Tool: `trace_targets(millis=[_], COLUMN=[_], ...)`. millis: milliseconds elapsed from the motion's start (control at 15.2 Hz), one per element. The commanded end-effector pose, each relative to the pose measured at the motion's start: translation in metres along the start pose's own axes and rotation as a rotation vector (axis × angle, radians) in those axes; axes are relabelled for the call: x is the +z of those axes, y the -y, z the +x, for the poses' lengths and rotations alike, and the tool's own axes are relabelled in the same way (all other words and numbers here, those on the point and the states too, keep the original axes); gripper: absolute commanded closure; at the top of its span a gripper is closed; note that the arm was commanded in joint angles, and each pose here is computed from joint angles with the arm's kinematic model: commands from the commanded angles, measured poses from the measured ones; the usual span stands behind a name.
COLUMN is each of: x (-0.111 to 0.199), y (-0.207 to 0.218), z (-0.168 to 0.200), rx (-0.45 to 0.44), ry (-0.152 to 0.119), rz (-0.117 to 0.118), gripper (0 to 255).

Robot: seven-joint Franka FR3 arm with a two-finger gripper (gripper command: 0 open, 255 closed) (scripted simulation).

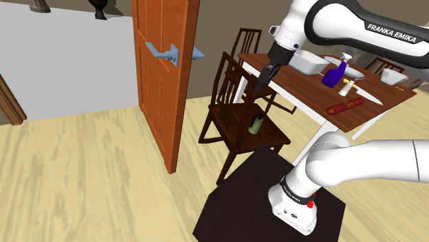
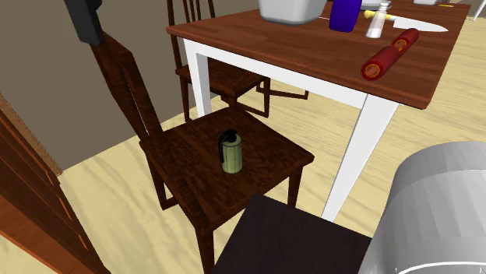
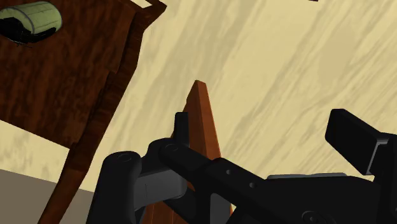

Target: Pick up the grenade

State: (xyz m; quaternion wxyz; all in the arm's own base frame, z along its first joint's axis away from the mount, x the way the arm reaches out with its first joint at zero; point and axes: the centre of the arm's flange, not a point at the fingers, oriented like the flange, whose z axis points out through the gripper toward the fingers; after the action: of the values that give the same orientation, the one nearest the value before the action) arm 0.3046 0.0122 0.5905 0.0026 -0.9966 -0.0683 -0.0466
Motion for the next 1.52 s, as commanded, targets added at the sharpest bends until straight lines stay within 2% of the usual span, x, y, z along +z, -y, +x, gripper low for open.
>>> trace_targets(millis=[0,1452], x=[0.0,0.189], y=[0.0,-0.224], z=[0.0,-0.016], rx=[0.0,-0.009], ry=[0.0,0.039], rz=[0.0,0.026], gripper=[0,0])
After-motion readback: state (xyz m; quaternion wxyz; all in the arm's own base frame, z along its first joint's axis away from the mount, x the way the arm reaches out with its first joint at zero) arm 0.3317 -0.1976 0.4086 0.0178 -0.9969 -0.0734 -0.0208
